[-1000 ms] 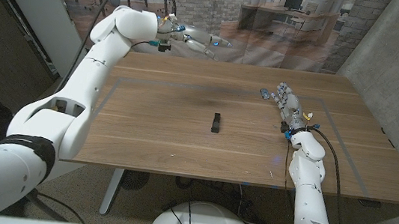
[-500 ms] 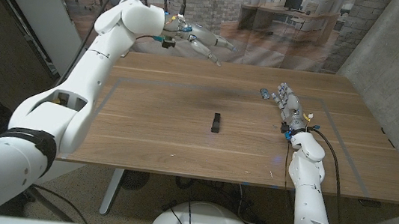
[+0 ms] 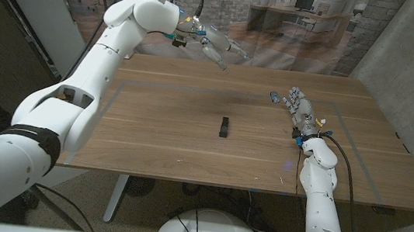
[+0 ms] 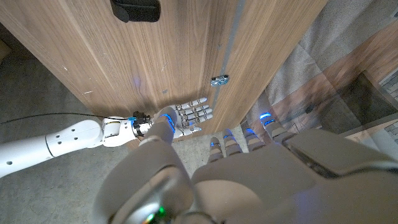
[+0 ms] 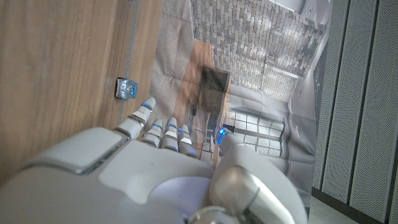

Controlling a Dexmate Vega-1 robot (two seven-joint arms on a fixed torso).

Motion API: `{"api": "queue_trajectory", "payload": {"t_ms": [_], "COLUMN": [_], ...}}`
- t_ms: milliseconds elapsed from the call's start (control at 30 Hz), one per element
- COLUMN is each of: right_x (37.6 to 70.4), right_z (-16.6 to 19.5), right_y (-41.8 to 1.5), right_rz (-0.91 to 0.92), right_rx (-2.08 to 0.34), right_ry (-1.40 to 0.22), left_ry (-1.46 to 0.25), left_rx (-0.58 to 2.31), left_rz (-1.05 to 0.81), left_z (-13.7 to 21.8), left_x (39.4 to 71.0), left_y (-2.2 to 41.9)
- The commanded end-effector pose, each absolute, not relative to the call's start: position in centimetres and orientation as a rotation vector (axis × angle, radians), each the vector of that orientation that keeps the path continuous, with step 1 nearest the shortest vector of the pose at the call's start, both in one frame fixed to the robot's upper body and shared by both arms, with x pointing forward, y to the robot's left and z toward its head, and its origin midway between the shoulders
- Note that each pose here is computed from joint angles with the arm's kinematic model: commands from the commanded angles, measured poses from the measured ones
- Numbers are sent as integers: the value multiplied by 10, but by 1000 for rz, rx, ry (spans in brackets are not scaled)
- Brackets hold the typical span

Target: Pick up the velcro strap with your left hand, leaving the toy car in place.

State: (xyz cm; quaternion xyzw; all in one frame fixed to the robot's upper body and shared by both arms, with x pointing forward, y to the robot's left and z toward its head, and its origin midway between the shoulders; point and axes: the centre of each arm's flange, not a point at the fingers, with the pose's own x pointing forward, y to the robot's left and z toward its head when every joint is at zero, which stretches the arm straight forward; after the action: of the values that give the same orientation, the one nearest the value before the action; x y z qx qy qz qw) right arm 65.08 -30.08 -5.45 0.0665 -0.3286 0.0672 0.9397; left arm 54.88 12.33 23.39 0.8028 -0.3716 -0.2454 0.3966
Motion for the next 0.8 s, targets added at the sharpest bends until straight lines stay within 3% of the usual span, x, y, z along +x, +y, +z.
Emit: {"api": "queue_trajectory", "payload": {"t_ms": [33, 800], "right_x": [651, 650], "right_z": [-58, -62], "right_y": [-301, -304], "right_rz": [129, 113], "right_rx": [145, 158], "right_ry": [-670, -679], "left_ry": [-963, -992], "left_rx": [2163, 2362], "left_rz": [-646, -692], "left_z": [232, 224], "left_x": [542, 527], "left_y": [109, 76]}}
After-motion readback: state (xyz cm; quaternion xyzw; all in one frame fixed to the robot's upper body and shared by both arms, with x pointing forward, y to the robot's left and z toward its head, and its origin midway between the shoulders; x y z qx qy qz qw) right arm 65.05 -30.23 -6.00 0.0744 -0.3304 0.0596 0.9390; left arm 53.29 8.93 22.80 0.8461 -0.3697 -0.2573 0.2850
